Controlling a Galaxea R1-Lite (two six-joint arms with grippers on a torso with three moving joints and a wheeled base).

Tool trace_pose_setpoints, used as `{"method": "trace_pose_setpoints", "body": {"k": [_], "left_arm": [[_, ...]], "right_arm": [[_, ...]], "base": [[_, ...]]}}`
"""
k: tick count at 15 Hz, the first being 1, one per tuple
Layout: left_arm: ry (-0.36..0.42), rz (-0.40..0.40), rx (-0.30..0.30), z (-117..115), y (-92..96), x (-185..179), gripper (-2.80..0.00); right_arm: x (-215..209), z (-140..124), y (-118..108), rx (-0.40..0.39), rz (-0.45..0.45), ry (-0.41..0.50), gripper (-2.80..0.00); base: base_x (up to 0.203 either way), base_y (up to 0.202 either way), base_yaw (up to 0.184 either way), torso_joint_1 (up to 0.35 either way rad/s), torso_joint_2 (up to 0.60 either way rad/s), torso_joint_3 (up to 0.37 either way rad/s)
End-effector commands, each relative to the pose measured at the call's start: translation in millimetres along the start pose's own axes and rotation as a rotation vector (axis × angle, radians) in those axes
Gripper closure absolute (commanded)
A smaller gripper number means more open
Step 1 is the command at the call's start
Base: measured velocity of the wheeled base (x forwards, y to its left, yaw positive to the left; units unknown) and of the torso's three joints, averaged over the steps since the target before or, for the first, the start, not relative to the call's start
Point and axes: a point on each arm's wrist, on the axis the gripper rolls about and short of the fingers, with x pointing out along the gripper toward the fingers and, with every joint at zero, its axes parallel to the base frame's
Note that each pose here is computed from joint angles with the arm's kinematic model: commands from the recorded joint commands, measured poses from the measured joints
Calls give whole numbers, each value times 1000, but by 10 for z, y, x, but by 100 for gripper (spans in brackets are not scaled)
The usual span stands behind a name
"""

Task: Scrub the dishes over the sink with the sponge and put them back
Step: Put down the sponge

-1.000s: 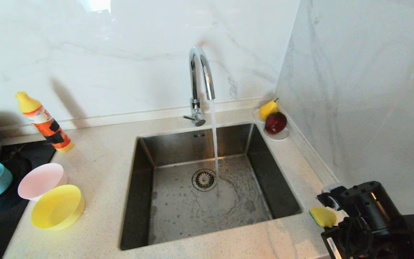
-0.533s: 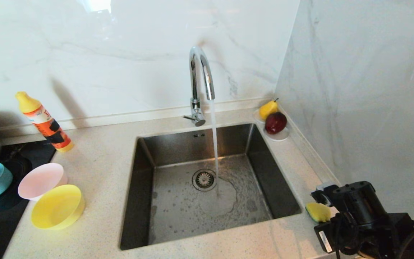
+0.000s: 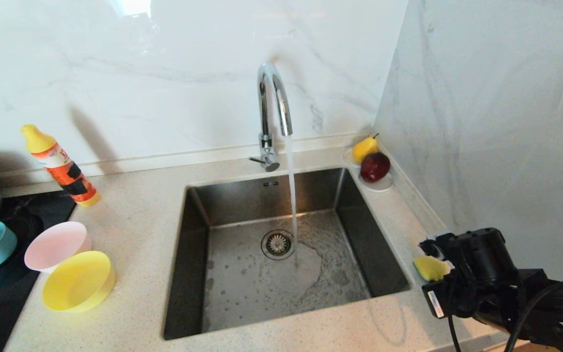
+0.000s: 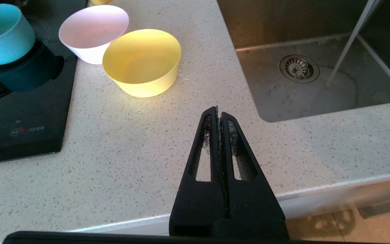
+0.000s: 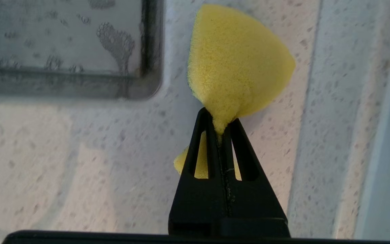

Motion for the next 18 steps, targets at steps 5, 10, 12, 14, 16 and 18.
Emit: {"method": "trace_pose_setpoints", "body": {"k": [5,10,12,14,16,18], "left_arm": [[3,0,0,0,0,2,0],[3,0,0,0,0,2,0],[3,0,0,0,0,2,0],[3,0,0,0,0,2,0],[3,0,0,0,0,2,0],[3,0,0,0,0,2,0]], "right_arm": [[93,65,4,7,-10,-4,0],[118,63,3,8,-13,0,0],[108,63,-1,6,-13,-1,0],[104,66,-2,6,-13,-2,-280],[102,43,-2,2,-13,5,-280],[92,46,-5,4,-11,2,-280]], "base": [[0,0,0,0,0,0],[0,0,0,0,0,0],[0,0,0,0,0,0],[0,0,0,0,0,0],[0,0,0,0,0,0],[0,0,0,0,0,0]]}}
